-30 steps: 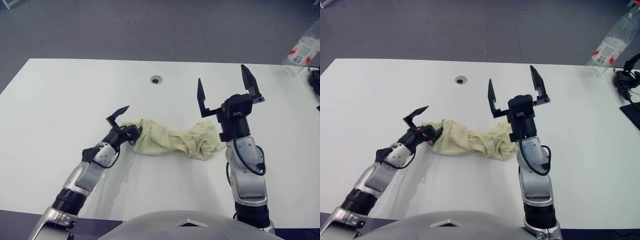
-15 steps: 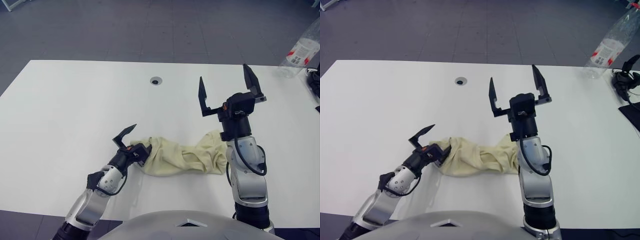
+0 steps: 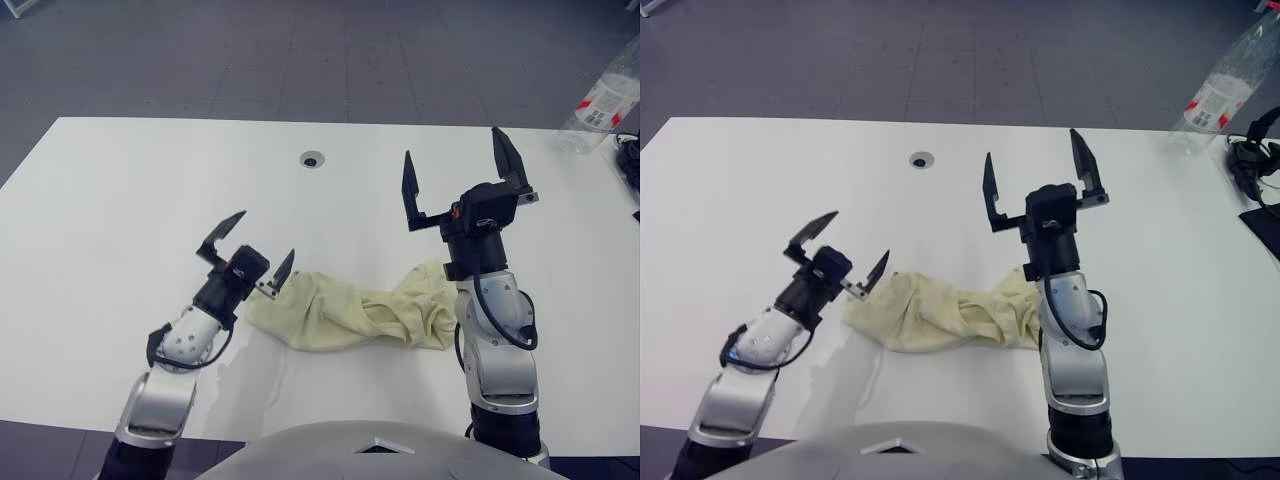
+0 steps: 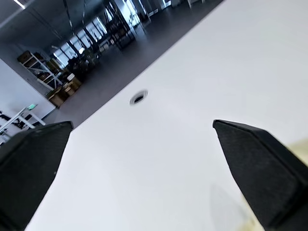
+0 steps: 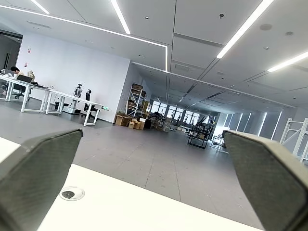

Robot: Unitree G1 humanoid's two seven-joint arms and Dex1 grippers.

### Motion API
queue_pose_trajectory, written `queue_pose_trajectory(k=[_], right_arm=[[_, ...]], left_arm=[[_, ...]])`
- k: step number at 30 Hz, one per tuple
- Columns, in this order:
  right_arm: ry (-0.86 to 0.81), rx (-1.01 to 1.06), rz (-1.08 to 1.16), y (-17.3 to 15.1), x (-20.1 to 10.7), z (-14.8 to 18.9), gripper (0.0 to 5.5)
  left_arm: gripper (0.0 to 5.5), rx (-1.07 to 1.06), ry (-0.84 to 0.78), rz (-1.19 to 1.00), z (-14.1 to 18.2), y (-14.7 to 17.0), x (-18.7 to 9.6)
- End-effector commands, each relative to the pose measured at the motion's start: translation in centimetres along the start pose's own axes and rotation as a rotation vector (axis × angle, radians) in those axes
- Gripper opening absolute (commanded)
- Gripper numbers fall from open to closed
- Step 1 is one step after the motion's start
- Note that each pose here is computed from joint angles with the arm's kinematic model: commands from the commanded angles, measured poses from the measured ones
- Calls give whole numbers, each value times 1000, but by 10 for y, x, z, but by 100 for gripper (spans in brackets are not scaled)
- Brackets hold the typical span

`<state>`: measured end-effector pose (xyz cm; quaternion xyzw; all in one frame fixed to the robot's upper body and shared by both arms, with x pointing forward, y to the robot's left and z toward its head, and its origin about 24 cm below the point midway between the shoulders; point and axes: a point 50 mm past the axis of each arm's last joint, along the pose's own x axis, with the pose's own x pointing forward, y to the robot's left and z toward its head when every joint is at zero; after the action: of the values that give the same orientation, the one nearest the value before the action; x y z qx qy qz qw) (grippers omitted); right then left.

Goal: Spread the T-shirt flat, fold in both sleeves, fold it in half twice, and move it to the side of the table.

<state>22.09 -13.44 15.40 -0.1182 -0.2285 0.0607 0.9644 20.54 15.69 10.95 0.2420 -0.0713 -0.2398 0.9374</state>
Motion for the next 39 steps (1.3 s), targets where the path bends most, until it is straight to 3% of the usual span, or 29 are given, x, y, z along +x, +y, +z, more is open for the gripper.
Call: queue_pose_trajectory(k=[1, 4, 8, 12, 19, 23, 31, 38, 39], right_arm=[[-1, 2, 0, -1, 2, 0, 539], [-1, 1, -5, -1, 3, 0, 539], [-2, 1, -11, -1, 4, 0, 539], [-9, 3, -12, 0, 6, 1, 539], [-26, -3, 17, 6, 7, 4, 539], [-33, -12, 33, 9, 6, 6, 539], [-34, -11, 41, 11, 5, 7, 539], [-36, -12, 44, 11, 5, 8, 539], [-35, -13, 44, 12, 5, 8, 540]], left_arm=[[540, -108, -104, -167, 13, 6, 15], [540, -159, -136, -404, 15, 2, 28], [540, -329, -93, -906, 5, -14, 34], [540, -459, 28, -1103, -7, -19, 56], [540, -473, 187, -1185, -23, -38, 85], [540, -497, 188, -1208, -22, -43, 91], [540, -358, 307, -1274, -35, -55, 84], [540, -332, 289, -1356, -32, -53, 70], [520, -328, 285, -1357, -32, -52, 69]])
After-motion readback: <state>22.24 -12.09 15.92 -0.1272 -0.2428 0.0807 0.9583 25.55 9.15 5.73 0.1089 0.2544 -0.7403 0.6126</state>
